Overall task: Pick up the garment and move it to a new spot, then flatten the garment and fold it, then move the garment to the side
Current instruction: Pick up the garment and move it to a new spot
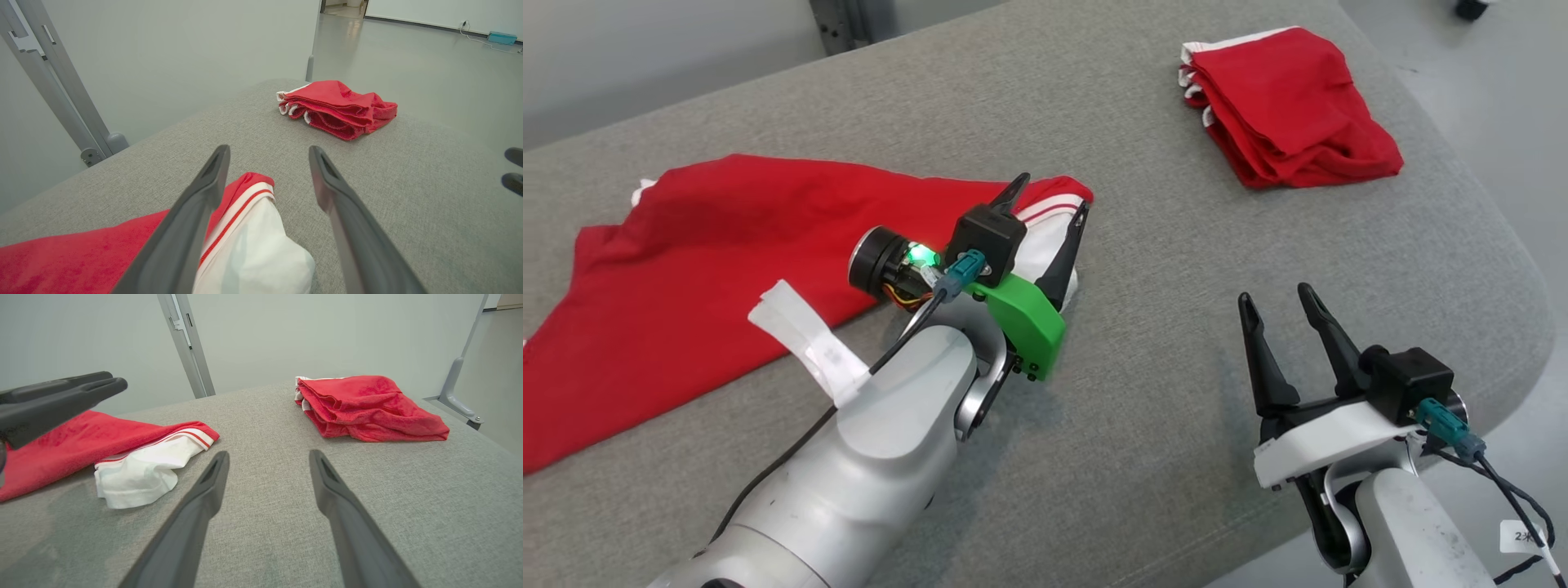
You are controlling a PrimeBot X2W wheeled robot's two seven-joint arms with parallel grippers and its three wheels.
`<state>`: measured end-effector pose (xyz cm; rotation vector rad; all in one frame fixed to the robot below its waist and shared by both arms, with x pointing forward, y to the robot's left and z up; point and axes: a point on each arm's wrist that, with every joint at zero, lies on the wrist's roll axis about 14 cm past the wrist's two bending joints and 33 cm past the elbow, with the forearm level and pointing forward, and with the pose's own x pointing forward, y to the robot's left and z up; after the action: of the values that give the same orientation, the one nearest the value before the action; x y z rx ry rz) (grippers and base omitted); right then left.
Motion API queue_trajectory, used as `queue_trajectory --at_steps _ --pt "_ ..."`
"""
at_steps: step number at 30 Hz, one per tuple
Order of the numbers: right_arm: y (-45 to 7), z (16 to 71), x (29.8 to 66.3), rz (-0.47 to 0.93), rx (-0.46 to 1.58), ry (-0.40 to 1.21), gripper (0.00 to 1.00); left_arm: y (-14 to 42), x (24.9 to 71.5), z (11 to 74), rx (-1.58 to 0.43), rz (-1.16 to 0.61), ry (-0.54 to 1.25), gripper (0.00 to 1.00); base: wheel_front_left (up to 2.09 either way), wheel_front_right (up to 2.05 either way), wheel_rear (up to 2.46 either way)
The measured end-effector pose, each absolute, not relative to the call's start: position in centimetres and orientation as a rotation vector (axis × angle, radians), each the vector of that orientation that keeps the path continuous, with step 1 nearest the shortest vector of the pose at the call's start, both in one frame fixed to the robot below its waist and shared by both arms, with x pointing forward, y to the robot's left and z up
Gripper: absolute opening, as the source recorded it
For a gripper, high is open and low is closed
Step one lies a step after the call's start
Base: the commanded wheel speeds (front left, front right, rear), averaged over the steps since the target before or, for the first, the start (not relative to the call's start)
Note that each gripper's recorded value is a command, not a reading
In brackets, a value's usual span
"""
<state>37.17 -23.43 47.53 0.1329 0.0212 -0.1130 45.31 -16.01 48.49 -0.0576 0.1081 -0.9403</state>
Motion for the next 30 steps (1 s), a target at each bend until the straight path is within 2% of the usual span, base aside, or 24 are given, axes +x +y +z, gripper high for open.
queue_trajectory --at_steps 13,30 --pt "-19.7 48.9 38.7 0.01 0.1 -0.024 1.0 -5.7 46.5 50.0 -0.096 -0.649 0.056 1.0 0.0 0.0 0.0" --pt "-15.7 52.5 37.1 0.127 0.129 -0.136 1.0 9.8 39.8 51.0 -0.191 -0.178 -0.031 1.0 0.0 0.0 0.0"
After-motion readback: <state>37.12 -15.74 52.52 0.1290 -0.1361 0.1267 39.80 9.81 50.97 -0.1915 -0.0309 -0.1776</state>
